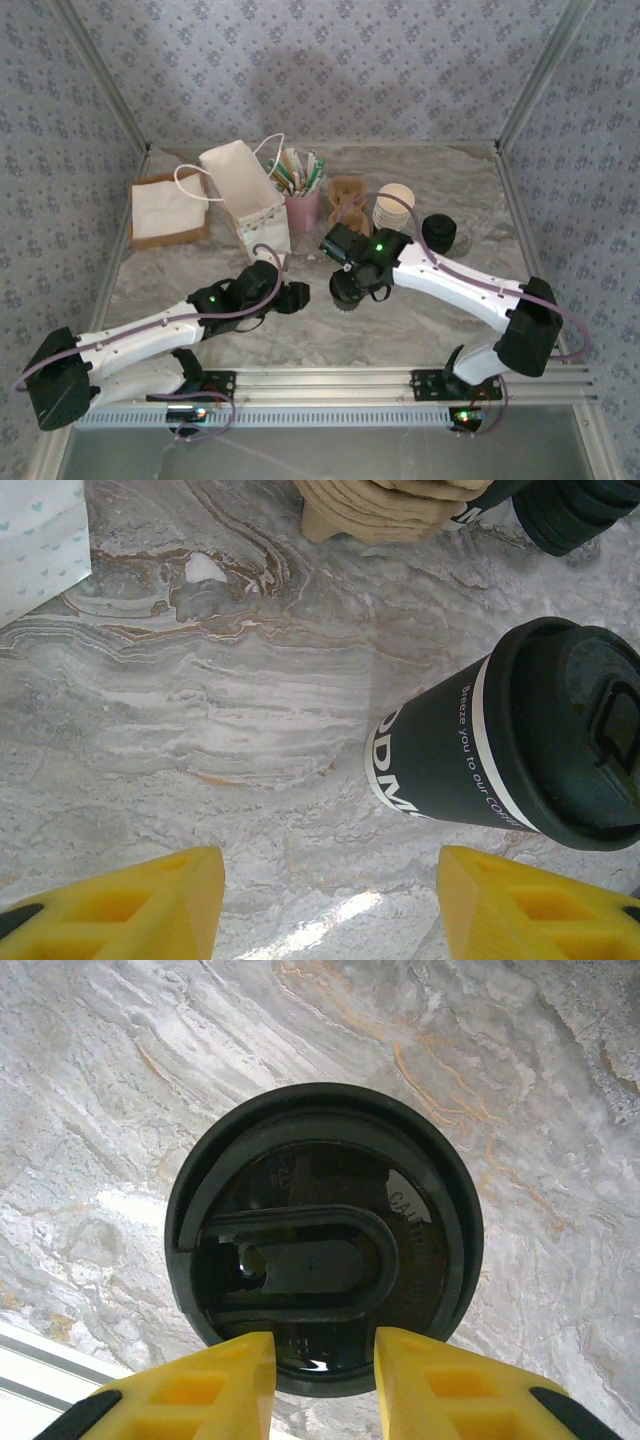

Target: Pack the takeout coffee

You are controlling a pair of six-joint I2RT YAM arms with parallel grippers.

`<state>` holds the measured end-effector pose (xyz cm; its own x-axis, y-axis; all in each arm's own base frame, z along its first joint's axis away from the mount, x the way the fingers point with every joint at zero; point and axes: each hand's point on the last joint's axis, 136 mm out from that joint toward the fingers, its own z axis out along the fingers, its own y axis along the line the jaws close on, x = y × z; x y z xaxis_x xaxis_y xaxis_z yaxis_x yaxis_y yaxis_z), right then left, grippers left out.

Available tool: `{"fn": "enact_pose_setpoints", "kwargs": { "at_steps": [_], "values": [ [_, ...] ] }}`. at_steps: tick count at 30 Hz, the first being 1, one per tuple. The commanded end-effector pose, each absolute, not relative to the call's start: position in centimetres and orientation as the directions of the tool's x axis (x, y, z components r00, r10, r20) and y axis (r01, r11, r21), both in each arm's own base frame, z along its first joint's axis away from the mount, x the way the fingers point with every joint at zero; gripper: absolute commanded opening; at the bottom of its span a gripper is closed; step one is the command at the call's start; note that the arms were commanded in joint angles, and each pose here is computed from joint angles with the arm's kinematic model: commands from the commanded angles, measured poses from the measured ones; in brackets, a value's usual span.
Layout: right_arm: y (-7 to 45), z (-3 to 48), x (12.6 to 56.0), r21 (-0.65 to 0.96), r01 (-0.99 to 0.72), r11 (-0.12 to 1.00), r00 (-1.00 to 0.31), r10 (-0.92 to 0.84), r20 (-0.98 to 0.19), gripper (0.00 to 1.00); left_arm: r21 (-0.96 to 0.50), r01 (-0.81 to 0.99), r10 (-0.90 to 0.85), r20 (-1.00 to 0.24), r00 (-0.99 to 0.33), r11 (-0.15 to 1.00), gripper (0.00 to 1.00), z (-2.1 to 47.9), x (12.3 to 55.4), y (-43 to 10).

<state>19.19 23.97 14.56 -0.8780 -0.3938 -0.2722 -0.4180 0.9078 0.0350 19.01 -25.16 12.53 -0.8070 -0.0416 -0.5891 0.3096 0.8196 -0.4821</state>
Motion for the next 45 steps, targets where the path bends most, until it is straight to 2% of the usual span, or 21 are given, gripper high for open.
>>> {"fn": "enact_pose_setpoints", "kwargs": {
  "at_steps": [1, 19, 24, 27, 31, 34, 40, 45],
  "values": [
    [24.2, 14.1, 19.4, 0.036, -0.421, 0.907, -0.882, -0.399, -0.251, 0.33, -0.503, 0.318, -0.06, -0.6, -0.798, 0.804, 0.58, 13.6, 19.4, -25.7],
    [23.3, 11.9, 18.9, -0.03, -0.413, 0.91, -0.89, -0.41, -0.198, 0.33, -0.504, 0.321, -0.06, -0.602, -0.796, 0.802, 0.58, 13.7, 19.5, -25.8],
    [23.6, 13.7, 19.0, -0.05, -0.418, 0.907, -0.88, -0.418, -0.227, 0.34, -0.504, 0.324, -0.061, -0.607, -0.793, 0.801, 0.58, 13.9, 19.4, -25.7],
    [24.2, 16.0, 19.4, -0.046, -0.424, 0.905, -0.866, -0.42, -0.273, 0.38, -0.512, 0.327, -0.073, -0.615, -0.785, 0.794, 0.58, 14.5, 19.4, -25.6],
    [24.9, 18.4, 19.8, -0.034, -0.434, 0.9, -0.847, -0.42, -0.324, 0.5, -0.519, 0.33, -0.091, -0.629, -0.772, 0.788, 0.61, 15.5, 19.4, -25.2],
    [25.2, 19.0, 20.0, -0.032, -0.436, 0.899, -0.842, -0.42, -0.338, 0.64, -0.523, 0.331, -0.102, -0.637, -0.764, 0.785, 0.65, 16.2, 19.2, -24.7],
    [25.3, 17.5, 20.0, -0.046, -0.44, 0.897, -0.852, -0.434, -0.294, 0.99, -0.511, 0.318, -0.127, -0.66, -0.741, 0.798, 0.84, 17.2, 19.1, -23.2],
    [25.4, 15.9, 20.3, -0.045, -0.437, 0.899, -0.862, -0.432, -0.265, 1.0, -0.496, 0.299, -0.139, -0.669, -0.73, 0.815, 0.95, 17.2, 19.0, -21.8]
  ]
}}
